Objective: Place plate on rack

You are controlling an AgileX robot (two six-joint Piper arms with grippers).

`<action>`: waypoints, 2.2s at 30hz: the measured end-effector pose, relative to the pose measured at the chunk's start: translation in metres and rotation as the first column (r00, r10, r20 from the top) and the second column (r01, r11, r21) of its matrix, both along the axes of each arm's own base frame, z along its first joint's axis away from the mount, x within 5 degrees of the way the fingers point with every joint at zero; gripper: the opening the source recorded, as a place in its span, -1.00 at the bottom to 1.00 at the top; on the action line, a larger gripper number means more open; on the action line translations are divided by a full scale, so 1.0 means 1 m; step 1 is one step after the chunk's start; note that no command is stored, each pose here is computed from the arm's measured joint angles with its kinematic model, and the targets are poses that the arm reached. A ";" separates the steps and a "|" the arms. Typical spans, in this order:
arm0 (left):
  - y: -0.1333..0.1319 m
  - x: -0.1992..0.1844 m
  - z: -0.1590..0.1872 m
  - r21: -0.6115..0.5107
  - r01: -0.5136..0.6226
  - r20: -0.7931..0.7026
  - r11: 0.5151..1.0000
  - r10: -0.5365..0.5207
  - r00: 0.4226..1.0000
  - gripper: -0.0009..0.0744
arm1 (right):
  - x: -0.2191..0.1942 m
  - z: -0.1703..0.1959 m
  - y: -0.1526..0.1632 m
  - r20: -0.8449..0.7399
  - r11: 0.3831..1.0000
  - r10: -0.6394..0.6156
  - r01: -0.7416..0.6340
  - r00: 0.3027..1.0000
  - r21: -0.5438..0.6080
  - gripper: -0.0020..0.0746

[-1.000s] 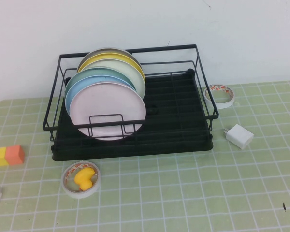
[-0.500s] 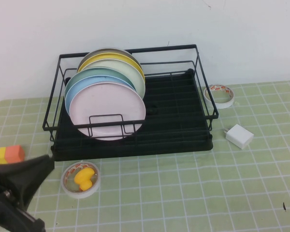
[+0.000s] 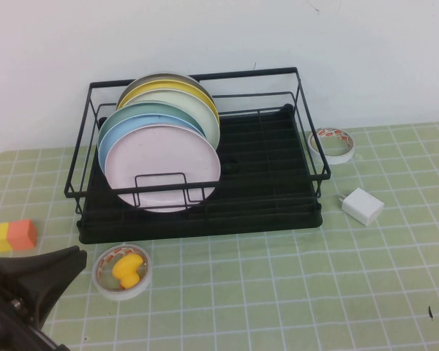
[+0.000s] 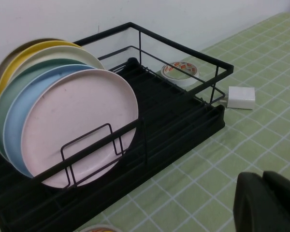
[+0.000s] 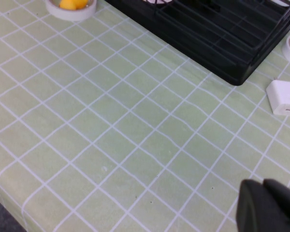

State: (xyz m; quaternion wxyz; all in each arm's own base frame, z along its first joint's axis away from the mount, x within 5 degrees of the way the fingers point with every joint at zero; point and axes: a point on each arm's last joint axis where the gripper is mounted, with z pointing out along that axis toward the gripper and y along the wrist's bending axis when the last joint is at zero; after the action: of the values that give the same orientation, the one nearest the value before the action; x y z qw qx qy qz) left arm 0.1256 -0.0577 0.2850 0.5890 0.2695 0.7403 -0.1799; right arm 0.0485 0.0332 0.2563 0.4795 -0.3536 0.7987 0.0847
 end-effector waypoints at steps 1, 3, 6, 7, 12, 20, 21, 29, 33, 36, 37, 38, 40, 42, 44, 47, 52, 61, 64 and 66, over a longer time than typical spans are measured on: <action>0.000 0.000 0.000 0.000 0.000 0.000 1.000 0.000 1.000 -0.98 | 0.000 0.000 0.000 0.000 1.000 0.000 0.000 1.000 0.000 -0.95; 0.000 0.000 0.000 0.000 0.001 0.000 1.000 -0.001 1.000 -0.98 | 0.000 0.000 0.000 0.000 1.000 0.000 0.000 1.000 0.000 -0.95; 0.000 -0.001 0.001 -0.001 0.002 0.004 1.000 -0.002 1.000 -0.98 | 0.000 0.000 0.000 0.000 1.000 0.000 0.000 1.000 0.000 -0.95; 0.000 -0.002 0.001 0.000 0.002 0.010 1.000 -0.002 1.000 -0.98 | 0.000 0.000 0.000 0.000 1.000 0.000 0.000 1.000 0.000 -0.95; 0.002 -0.020 0.014 -0.004 0.001 0.117 1.000 -0.001 0.993 -0.98 | 0.000 0.000 0.000 -0.001 1.000 0.000 0.000 1.000 0.000 -0.95; 0.022 -0.056 0.040 -0.072 -0.200 0.376 0.977 0.212 0.902 -0.98 | 0.000 0.000 0.000 -0.003 1.000 0.000 0.000 1.000 0.000 -0.95; 0.024 -0.060 0.042 -0.082 -0.214 0.397 0.973 0.229 0.889 -0.98 | 0.000 0.000 0.000 -0.003 1.000 0.000 0.000 1.000 0.000 -0.95; 0.039 -0.070 0.041 -0.164 -0.346 0.444 0.924 0.382 0.811 -0.98 | 0.000 -0.001 0.000 -0.007 1.000 0.001 -0.001 1.000 -0.003 -0.95; 0.046 -0.070 0.024 -0.266 -0.403 0.367 0.876 0.478 0.798 -0.98 | -0.001 -0.001 0.000 -0.014 1.000 0.001 -0.001 1.000 -0.007 -0.95; 0.049 -0.072 0.001 -0.338 -0.420 0.290 0.842 0.518 0.805 -0.98 | -0.001 -0.002 0.000 -0.017 1.000 0.001 -0.001 1.000 -0.009 -0.95; 0.050 -0.073 -0.007 -0.353 -0.430 0.272 0.831 0.531 0.803 -0.98 | -0.001 -0.002 0.000 -0.017 1.000 0.001 -0.001 1.000 -0.009 -0.95; 0.051 -0.074 -0.015 -0.361 -0.435 0.258 0.825 0.537 0.803 -0.98 | -0.001 -0.002 0.000 -0.017 1.000 0.001 -0.001 1.000 -0.009 -0.95; 0.052 -0.075 -0.029 -0.374 -0.445 0.241 0.814 0.549 0.801 -0.98 | -0.001 -0.002 0.000 -0.019 1.000 0.001 -0.001 1.000 -0.011 -0.95; 0.053 -0.076 -0.042 -0.374 -0.455 0.227 0.809 0.555 0.800 -0.98 | -0.001 -0.002 0.000 -0.019 1.000 0.001 -0.001 1.000 -0.010 -0.95; 0.054 -0.075 -0.049 -0.375 -0.468 0.206 0.800 0.564 0.800 -0.98 | -0.001 -0.002 -0.001 -0.020 1.000 0.001 -0.001 1.000 -0.010 -0.95; 0.055 -0.073 -0.055 -0.379 -0.488 0.179 0.786 0.580 0.795 -0.98 | -0.001 -0.002 -0.001 -0.023 1.000 0.002 -0.002 1.000 -0.010 -0.95; 0.056 -0.073 -0.058 -0.378 -0.499 0.171 0.780 0.588 0.790 -0.98 | -0.001 -0.002 -0.001 -0.023 1.000 0.002 -0.002 1.000 -0.010 -0.95; 0.057 -0.073 -0.058 -0.354 -0.512 0.190 0.783 0.596 0.780 -0.98 | -0.001 -0.002 -0.001 -0.024 1.000 0.001 -0.001 1.000 -0.009 -0.95; 0.058 -0.072 -0.064 -0.348 -0.529 0.172 0.774 0.607 0.776 -0.98 | -0.001 -0.002 -0.001 -0.024 1.000 0.001 -0.001 1.000 -0.009 -0.95; 0.059 -0.070 -0.072 -0.347 -0.539 0.147 0.768 0.612 0.778 -0.98 | -0.001 -0.002 -0.001 -0.024 1.000 0.001 -0.001 1.000 -0.009 -0.95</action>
State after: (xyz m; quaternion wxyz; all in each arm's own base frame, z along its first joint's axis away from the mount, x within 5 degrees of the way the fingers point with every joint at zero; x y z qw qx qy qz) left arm 0.0552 0.0010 0.2127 0.7367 -0.0396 0.6725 -0.0585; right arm 0.0471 0.0327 0.2543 0.4684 -0.3551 0.8045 0.0854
